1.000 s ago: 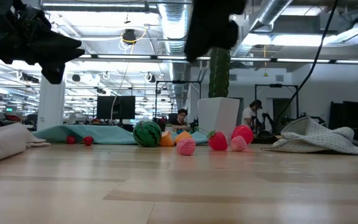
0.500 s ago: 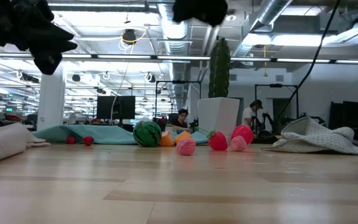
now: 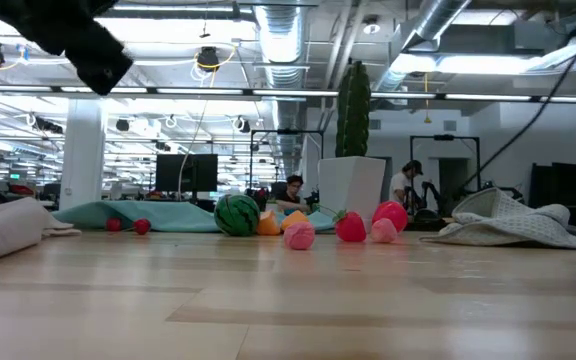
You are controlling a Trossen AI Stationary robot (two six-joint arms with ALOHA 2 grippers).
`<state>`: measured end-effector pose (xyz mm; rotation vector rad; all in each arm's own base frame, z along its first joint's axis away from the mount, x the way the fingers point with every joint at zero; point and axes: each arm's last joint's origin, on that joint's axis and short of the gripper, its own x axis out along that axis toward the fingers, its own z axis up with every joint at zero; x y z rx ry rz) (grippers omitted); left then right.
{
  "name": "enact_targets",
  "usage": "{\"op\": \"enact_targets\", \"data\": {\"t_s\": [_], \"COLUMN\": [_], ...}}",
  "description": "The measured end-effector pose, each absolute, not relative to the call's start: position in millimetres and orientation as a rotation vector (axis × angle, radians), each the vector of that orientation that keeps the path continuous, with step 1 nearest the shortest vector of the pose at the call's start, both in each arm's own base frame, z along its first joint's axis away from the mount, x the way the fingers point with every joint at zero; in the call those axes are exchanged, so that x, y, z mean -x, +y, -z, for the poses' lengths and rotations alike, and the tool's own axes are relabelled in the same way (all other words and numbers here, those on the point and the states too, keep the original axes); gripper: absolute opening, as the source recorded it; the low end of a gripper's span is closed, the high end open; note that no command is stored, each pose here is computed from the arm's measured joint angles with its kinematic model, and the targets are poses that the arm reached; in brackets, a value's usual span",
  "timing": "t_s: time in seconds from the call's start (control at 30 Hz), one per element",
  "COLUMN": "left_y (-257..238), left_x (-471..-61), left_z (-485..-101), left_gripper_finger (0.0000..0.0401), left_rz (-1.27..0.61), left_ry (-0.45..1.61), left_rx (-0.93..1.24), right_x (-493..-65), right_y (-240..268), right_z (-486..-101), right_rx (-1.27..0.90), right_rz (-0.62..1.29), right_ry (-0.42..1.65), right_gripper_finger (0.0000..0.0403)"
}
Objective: Pick and placing Produce into tupperware
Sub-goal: Put the peach into the black bin
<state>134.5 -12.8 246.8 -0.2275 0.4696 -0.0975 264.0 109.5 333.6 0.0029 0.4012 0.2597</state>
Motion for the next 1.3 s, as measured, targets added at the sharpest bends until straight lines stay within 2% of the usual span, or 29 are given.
{"op": "enact_targets", "data": {"t_s": [0.2, 0.43, 0.67, 0.83, 0.97, 1.13, 1.3], "left_y": [-24.4, -45.9, -80.2, -106.7, -124.3, -143.2, -158.8], "left_x": [-140.8, -147.9, -149.1, -147.9, -146.4, -148.8, -154.4], "left_z": [-233.8, -223.8, -213.9, -207.7, -198.3, -182.8, -169.7], "left_gripper_finger": [0.0084, 0.0084, 0.0084, 0.0084, 0.0084, 0.0085, 0.0097], "left_rz": [0.098, 0.123, 0.195, 0.240, 0.221, 0.205, 0.227], "left_ry": [0.673, 0.759, 0.822, 0.853, 0.883, 0.926, 0.930], "left_rx": [0.317, 0.340, 0.328, 0.395, 0.411, 0.427, 0.424], "right_x": [-216.0, -183.2, -175.9, -177.4, -178.9, -176.7, -177.2], "right_y": [103.7, 106.5, 108.4, 110.1, 106.6, 111.6, 111.5], "right_z": [-300.4, -281.5, -264.7, -257.3, -254.5, -260.8, -257.5], "right_rx": [-0.070, -0.029, -0.063, -0.063, -0.044, -0.008, -0.005], "right_rz": [-0.331, -0.422, -0.435, -0.436, -0.417, -0.511, -0.513], "right_ry": [0.187, 0.045, 0.080, 0.111, 0.137, 0.063, 0.095], "right_gripper_finger": [0.0098, 0.0098, 0.0098, 0.0098, 0.0098, 0.0098, 0.0098]}}
